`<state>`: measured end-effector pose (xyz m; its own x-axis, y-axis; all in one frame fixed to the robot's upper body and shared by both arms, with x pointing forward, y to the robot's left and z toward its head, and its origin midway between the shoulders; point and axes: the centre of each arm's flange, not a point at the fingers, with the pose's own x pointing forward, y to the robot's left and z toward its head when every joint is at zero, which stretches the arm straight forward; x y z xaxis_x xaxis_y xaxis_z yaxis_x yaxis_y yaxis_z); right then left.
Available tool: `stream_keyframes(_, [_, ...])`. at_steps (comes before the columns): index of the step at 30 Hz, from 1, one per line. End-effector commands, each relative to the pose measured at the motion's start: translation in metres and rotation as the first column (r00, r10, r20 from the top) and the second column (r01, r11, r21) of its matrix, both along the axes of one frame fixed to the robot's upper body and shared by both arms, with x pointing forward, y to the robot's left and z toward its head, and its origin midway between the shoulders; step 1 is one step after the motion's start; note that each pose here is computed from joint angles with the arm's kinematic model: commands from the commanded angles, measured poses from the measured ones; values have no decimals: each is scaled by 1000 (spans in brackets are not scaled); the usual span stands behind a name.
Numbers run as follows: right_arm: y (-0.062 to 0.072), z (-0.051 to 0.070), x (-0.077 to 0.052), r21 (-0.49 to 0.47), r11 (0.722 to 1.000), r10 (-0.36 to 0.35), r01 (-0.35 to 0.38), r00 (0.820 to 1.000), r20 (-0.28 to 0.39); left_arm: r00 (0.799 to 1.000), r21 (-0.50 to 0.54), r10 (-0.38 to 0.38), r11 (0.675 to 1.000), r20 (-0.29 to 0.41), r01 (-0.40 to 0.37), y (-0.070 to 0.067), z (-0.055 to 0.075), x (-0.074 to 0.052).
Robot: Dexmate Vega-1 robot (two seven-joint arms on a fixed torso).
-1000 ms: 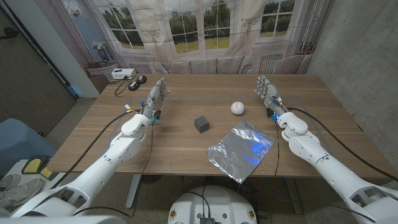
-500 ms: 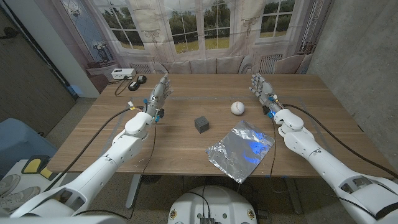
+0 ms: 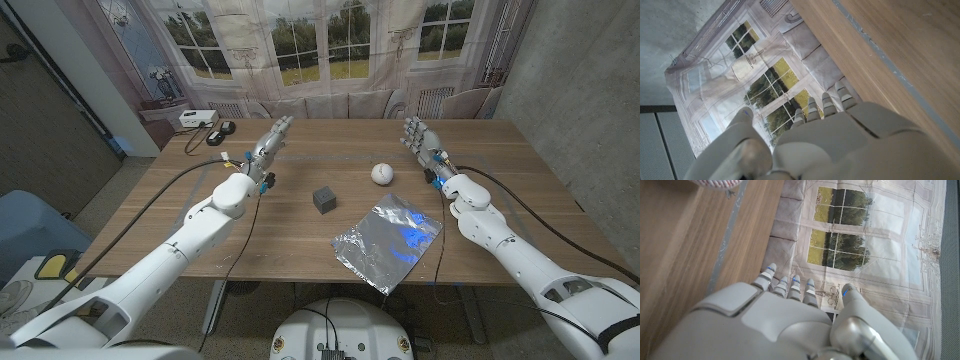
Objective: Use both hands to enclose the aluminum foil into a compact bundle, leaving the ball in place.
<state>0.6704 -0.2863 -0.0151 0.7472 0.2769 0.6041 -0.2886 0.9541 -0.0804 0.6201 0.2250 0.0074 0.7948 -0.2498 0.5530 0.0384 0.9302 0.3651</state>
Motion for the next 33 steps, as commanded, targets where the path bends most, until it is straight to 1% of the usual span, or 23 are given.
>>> stream_keyframes(1, [-16, -1, -12, 0, 1000, -11, 11, 999, 36, 999, 205, 40, 978, 19, -43, -33, 16, -14])
stream_keyframes(6, [-19, -6, -16, 9, 1000, -11, 10, 999, 38, 999, 275, 45, 960, 18, -48, -47, 22, -21])
stream_keyframes(11, [-22, -8, -19, 13, 1000, -11, 10, 999, 47, 999, 343, 42, 938, 28, -49, -60, 29, -27])
stream_keyframes(19, [-26, -6, -25, 22, 1000, -15, 13, 998, 68, 998, 464, 51, 883, 47, -67, -81, 38, -33])
stream_keyframes(21, [-27, -6, -26, 24, 1000, -16, 14, 997, 72, 997, 488, 55, 870, 55, -75, -86, 40, -34])
stream_keyframes(22, [-28, -7, -26, 26, 1000, -15, 14, 997, 73, 998, 507, 45, 859, 52, -65, -91, 43, -34])
stream_keyframes(24, [-29, -7, -26, 27, 1000, -17, 15, 997, 74, 998, 516, 46, 854, 52, -66, -93, 44, -34])
stream_keyframes(25, [-30, -7, -27, 32, 999, -18, 15, 997, 75, 997, 533, 47, 844, 54, -68, -98, 45, -34])
stream_keyframes(27, [-31, -8, -27, 34, 999, -19, 17, 997, 75, 998, 542, 38, 838, 46, -57, -102, 47, -33])
stream_keyframes(31, [-34, -10, -28, 43, 999, -23, 20, 997, 76, 998, 585, 47, 809, 43, -63, -111, 50, -33])
stream_keyframes(32, [-34, -10, -28, 43, 999, -23, 20, 997, 76, 998, 585, 47, 808, 43, -63, -111, 50, -33])
stream_keyframes(33, [-36, -12, -29, 48, 999, -24, 20, 997, 77, 998, 606, 46, 793, 38, -59, -116, 51, -32])
